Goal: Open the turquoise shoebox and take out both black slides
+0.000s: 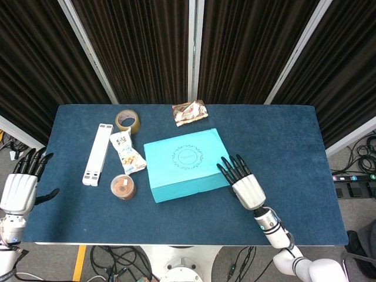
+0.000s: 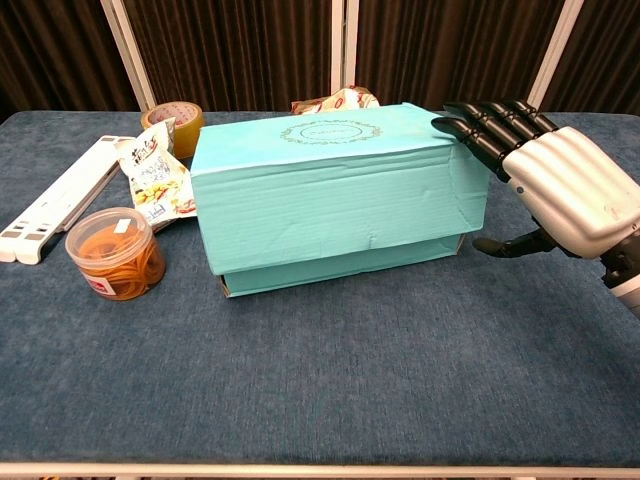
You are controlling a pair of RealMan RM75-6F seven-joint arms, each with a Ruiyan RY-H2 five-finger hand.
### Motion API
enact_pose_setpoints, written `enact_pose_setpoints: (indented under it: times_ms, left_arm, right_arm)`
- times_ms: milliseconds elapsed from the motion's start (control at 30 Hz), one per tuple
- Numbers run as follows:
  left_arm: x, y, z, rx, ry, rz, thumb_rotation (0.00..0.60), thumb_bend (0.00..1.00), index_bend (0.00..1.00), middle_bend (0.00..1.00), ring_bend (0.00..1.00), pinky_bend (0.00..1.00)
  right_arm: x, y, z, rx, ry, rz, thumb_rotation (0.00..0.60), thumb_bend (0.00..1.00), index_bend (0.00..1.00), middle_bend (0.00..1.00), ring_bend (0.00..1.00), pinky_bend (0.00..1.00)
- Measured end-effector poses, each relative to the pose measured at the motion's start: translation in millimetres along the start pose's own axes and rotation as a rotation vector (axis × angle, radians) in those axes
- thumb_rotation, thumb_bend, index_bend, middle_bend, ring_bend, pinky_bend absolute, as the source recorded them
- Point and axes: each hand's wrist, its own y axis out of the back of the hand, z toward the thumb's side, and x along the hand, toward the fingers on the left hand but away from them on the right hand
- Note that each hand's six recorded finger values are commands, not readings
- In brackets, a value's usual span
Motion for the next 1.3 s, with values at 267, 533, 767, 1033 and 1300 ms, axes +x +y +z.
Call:
enact_pose_setpoints:
  times_ms: [267,533,767,1033,1300]
  left_arm:
    - [2,5,-2,0.003,-0.004,0.024,0.6,0.1,0.12,0.06,0.0,0.18]
    - [3,5,-3,0.012,-0.008,0.028,0.6,0.1,0.12,0.06,0.0,0.18]
    - [3,3,-4,0.011,-0.006,0.03,0.6,0.1,0.12,0.06,0.0,0.18]
    - [3,6,-5,0.009,-0.011,0.049,0.6,0.1,0.12,0.06,0.0,0.18]
    - [3,7,-6,0.008,-0.011,0.05,0.6,0.1,0.12,0.05,0.0,0.18]
  right_arm:
    - [-3,-1,4,0.048,0.027,-0.021,0.6,0.0,0.0,0.0,0.0,0.0]
    - [-7,-4,8,0.071,0.043,-0.028,0.6,0.0,0.0,0.0,0.0,0.0]
    - [-8,-6,9,0.079,0.05,-0.025,0.6,0.0,0.0,0.0,0.0,0.0]
    - [-13,-6,9,0.084,0.059,-0.032,0.6,0.01,0.0,0.0,0.0,0.0]
    - [-18,-4,9,0.081,0.063,-0.041,0.6,0.06,0.0,0.0,0.0,0.0]
